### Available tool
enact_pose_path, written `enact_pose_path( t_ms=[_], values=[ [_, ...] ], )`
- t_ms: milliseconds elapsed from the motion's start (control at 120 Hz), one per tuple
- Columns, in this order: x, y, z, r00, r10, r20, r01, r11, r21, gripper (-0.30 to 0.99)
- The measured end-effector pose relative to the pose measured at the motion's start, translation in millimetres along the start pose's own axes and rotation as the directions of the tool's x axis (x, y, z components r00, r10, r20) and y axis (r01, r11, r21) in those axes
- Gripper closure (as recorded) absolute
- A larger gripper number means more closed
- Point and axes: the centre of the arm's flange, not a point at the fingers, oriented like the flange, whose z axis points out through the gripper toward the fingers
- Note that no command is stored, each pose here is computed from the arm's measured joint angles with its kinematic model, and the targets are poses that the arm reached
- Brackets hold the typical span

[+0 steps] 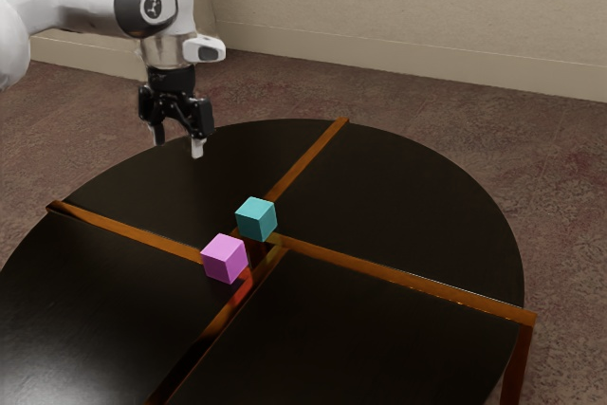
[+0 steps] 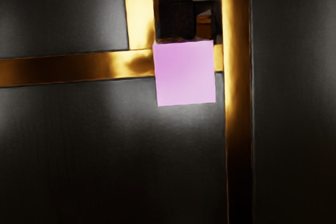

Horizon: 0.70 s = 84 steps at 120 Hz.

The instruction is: Pick up the blue block with one arm, and put the blue block on the pink block with one arm

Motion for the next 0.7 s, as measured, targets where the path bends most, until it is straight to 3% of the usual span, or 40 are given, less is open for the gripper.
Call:
enact_pose_path(
  t_ms=[175, 433, 700],
  values=[
    [43, 9, 66, 1.000, -0.024, -0.009, 0.023, 0.999, -0.026, 0.00],
    [70, 13, 97, 0.987, -0.053, -0.149, 0.050, 0.998, -0.026, 0.00],
    [105, 11, 124, 0.973, -0.076, -0.220, 0.072, 0.997, -0.026, 0.00]
  ],
)
